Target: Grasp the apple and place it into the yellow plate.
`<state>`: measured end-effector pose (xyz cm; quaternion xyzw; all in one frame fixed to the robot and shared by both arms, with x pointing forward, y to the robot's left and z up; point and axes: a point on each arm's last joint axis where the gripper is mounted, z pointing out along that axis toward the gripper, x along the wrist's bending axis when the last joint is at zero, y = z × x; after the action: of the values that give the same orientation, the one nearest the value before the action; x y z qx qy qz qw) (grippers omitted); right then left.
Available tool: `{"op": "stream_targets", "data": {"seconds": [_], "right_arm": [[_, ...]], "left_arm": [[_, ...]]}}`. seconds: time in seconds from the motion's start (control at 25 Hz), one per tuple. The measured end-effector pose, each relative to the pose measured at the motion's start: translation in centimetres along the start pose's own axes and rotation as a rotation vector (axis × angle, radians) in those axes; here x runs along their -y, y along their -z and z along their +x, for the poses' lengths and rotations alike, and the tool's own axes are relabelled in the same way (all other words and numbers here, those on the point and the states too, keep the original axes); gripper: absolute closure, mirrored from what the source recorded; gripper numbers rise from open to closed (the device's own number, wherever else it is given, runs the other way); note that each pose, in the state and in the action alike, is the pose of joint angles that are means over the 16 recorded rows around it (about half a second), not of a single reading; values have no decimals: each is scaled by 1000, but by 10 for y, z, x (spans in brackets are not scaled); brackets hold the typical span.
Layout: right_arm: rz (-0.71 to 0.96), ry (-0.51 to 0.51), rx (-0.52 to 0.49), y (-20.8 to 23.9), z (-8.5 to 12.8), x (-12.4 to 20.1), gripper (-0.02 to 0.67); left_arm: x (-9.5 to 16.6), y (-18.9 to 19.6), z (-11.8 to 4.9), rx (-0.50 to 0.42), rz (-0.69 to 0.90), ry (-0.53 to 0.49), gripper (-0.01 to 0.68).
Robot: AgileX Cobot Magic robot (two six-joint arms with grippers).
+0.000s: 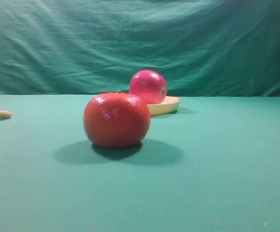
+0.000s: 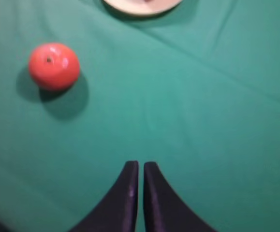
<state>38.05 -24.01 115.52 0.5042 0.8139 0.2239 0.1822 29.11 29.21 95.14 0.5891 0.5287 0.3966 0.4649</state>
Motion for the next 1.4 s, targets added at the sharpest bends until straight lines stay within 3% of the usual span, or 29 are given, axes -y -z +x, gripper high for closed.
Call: {"op": "stream_targets", "data": {"seconds": [0.32,0.64,1.04,1.4], "right_arm": [[-198,1,30,11,-2,13,649],[-440,-73,77,10,-6,47,649],[-601,-200,180,-22,-9,106,649],[-694,-250,228,-60,-2,153,649]], "left_arm": [[0,0,0,0,0,0,516],[0,0,0,0,0,0,516],[0,0,0,0,0,0,516],[0,0,0,0,0,0,516]]}}
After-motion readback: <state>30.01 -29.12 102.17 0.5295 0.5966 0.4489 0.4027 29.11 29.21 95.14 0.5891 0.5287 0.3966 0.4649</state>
